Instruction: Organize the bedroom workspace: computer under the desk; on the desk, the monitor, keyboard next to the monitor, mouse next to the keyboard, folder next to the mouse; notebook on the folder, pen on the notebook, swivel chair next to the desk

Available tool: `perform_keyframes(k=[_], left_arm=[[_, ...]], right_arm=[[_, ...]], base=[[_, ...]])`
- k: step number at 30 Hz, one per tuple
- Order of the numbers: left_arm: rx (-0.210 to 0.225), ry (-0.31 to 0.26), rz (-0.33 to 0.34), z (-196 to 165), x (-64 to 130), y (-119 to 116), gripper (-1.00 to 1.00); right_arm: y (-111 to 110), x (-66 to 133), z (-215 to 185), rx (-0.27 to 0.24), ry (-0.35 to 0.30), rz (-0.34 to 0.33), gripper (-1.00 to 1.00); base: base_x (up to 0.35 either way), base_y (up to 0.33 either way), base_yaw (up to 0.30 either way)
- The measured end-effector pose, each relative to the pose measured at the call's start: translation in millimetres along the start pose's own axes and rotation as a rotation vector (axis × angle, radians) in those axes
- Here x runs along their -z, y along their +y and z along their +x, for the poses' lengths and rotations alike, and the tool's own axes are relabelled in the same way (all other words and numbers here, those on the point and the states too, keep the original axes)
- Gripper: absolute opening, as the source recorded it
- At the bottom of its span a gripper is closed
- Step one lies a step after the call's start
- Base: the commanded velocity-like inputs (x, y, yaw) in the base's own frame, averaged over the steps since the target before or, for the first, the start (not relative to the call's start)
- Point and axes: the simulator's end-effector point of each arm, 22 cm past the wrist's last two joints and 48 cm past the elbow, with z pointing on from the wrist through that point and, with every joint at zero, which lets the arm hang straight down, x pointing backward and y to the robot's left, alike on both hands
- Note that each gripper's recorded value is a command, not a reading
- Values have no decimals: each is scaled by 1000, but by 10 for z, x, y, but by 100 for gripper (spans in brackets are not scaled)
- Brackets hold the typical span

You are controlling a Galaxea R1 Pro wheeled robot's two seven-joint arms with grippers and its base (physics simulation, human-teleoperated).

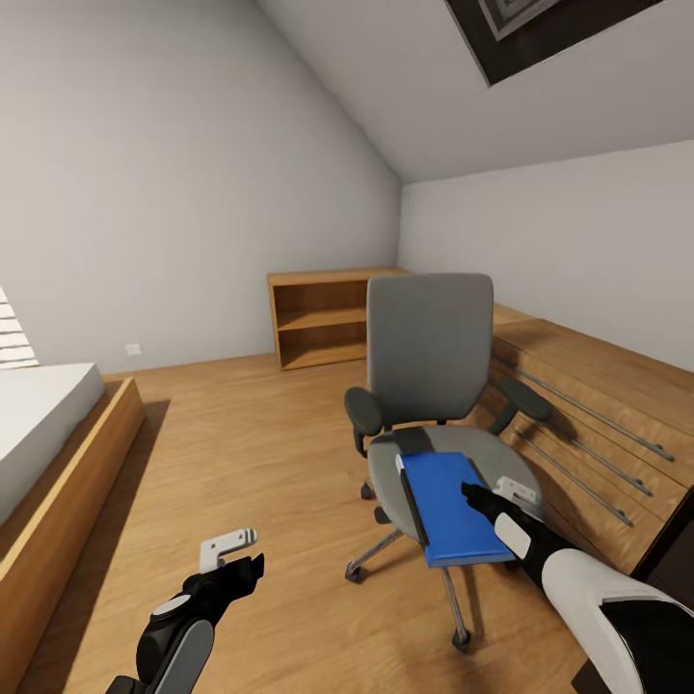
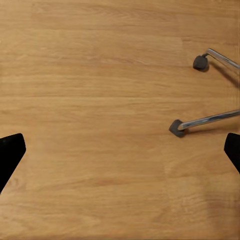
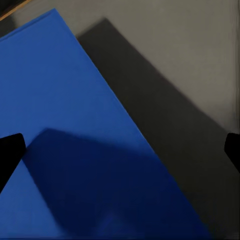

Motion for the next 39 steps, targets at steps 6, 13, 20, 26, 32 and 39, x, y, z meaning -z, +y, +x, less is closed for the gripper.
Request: perform_keyframes(k=[6,13,20,26,32,39], left_arm=[[0,0,0,-110,68,-27,100],[-1,2,0,-231,145,-57,100],[-1,2,0,-352,223,-87,100],[-1,3,0,-455,291,-113,100],[-2,4,0,-555,359,-138,100],[-2,3,0,-672,438,-166,100]], right_arm=[[-36,55,16,1,27,18,100],[-43,118,-25,3,44,32,100],[11,178,-153,3,43,32,100],[57,229,-260,3,43,32,100],[103,281,-364,3,43,32,100],[155,342,-484,3,43,31,100]], base=[[0,0,0],[0,0,0],[0,0,0],[0,0,0],[0,0,0],[0,0,0]])
